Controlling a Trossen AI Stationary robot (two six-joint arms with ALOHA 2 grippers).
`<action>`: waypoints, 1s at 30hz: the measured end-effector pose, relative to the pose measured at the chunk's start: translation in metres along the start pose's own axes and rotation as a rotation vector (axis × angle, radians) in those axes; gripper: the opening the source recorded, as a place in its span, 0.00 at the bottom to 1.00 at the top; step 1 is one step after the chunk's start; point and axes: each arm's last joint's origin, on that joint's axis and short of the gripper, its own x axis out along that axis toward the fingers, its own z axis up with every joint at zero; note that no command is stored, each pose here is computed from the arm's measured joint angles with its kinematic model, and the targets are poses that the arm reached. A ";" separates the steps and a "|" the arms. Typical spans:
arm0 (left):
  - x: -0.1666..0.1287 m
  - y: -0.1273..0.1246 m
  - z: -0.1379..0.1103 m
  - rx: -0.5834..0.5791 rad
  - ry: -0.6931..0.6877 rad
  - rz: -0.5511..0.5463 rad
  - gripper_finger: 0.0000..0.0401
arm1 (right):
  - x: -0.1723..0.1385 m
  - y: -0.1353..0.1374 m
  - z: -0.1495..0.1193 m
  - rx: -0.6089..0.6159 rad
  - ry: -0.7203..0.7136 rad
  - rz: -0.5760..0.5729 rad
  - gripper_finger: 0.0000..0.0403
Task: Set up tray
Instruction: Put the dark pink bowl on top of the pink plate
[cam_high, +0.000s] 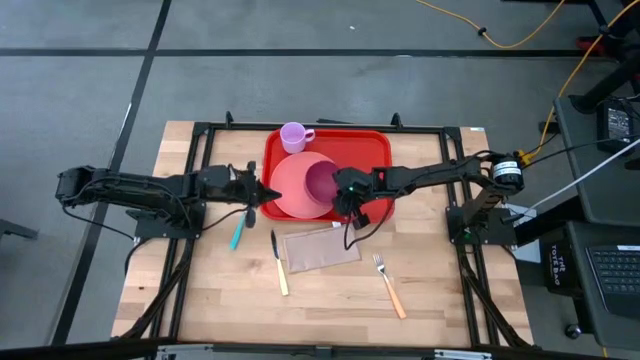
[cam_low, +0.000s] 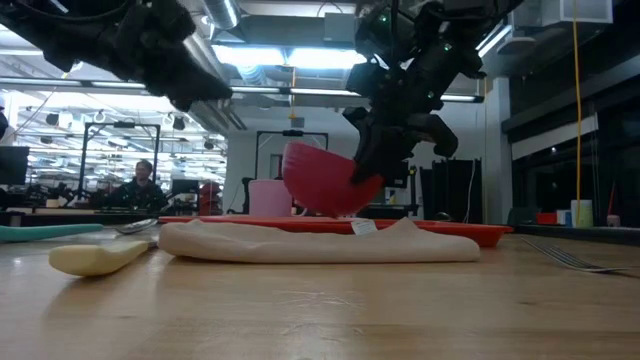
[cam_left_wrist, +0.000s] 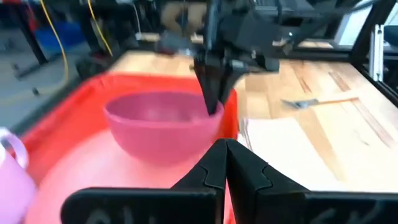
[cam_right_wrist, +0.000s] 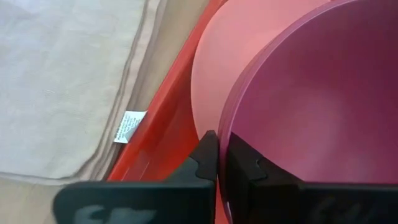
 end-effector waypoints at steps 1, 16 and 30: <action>0.000 0.000 -0.002 -0.015 0.019 -0.003 0.01 | 0.000 0.000 0.000 0.000 0.000 0.000 0.03; 0.000 0.000 -0.004 -0.051 0.038 -0.014 0.01 | 0.006 0.001 -0.001 0.009 -0.009 0.016 0.03; 0.000 0.000 -0.003 -0.051 0.036 -0.010 0.01 | 0.006 0.001 -0.001 0.022 -0.006 0.018 0.06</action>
